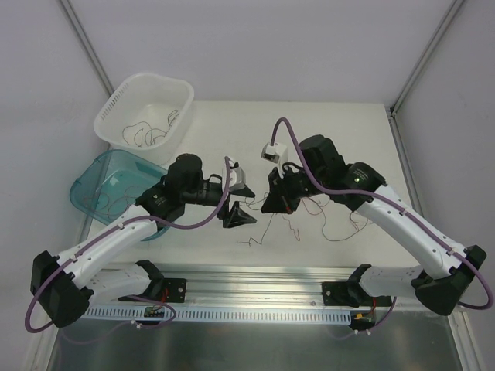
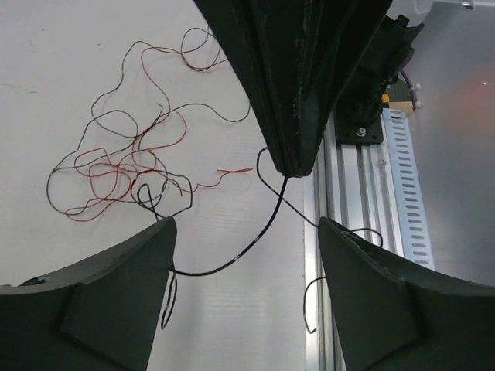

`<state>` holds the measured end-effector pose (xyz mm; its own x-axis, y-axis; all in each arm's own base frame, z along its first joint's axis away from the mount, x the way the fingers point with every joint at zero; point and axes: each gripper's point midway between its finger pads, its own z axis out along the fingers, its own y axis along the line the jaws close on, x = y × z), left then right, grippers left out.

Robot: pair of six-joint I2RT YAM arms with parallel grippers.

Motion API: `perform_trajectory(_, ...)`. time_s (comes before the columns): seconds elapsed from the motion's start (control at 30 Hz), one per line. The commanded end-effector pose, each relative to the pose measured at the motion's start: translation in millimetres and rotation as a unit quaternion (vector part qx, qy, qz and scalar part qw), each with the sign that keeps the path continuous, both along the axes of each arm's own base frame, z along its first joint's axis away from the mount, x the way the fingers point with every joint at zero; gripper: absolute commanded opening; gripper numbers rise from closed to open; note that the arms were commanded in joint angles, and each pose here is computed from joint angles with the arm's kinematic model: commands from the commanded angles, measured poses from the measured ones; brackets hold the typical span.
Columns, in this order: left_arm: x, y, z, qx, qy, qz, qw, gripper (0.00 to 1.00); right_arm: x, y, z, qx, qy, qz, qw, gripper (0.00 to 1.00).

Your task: Untangle the cables

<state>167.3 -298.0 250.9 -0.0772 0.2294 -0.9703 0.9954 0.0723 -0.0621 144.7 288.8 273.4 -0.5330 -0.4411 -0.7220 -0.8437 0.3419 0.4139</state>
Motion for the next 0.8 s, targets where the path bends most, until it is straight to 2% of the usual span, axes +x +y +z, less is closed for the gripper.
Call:
perform_trajectory(0.0, -12.0, -12.1, 13.3, -0.028, -0.053, -0.061, 0.996, 0.71, -4.0, 6.6, 10.7, 0.021, -0.012, 0.023, 0.999, 0.01)
perform_trajectory(0.13, -14.1, -16.9, 5.7, -0.021, -0.043, -0.068, 0.997, 0.52, -3.0, 6.5, 9.5, 0.020, -0.014, 0.019, 1.000, 0.01)
perform_trajectory(0.17, -15.4, -18.0, 5.1, -0.021, -0.041, -0.070, 0.996, 0.42, -3.3, 6.2, 7.9, 0.019, -0.013, 0.019, 1.000, 0.01)
perform_trajectory(0.23, -17.6, -20.4, 1.4, -0.018, -0.033, -0.074, 0.997, 0.33, -1.2, 7.2, 8.4, 0.021, -0.015, 0.017, 1.000, 0.01)
perform_trajectory(0.27, -17.6, -21.1, 0.6, -0.017, -0.031, -0.075, 0.997, 0.25, -1.7, 7.6, 7.7, 0.022, -0.013, 0.016, 1.000, 0.01)
perform_trajectory(0.33, -17.5, -21.5, -0.1, -0.015, -0.026, -0.069, 0.997, 0.00, 1.0, 6.6, 5.8, 0.019, -0.017, 0.009, 1.000, 0.01)
perform_trajectory(0.4, -10.8, -20.1, 2.1, -0.013, -0.027, -0.044, 0.999, 0.00, 2.8, 3.1, 0.5, 0.013, -0.022, -0.001, 1.000, 0.01)
perform_trajectory(0.5, 6.4, -13.6, 11.4, -0.012, -0.033, 0.023, 0.999, 0.00, 10.3, -2.2, -7.1, 0.004, -0.036, -0.026, 0.999, 0.22)
perform_trajectory(0.53, 9.0, -11.0, 16.7, -0.015, -0.033, 0.039, 0.999, 0.00, 13.8, -7.0, -10.2, -0.002, -0.041, -0.040, 0.998, 0.40)
perform_trajectory(0.63, 27.0, -2.6, 27.4, -0.014, -0.024, 0.108, 0.994, 0.00, 24.7, -18.3, -12.7, -0.003, -0.045, -0.078, 0.996, 0.62)
perform_trajectory(0.77, 44.9, 7.3, 47.2, -0.004, -0.013, 0.172, 0.985, 0.00, 40.6, -36.4, -11.8, 0.005, -0.064, -0.138, 0.988, 0.77)
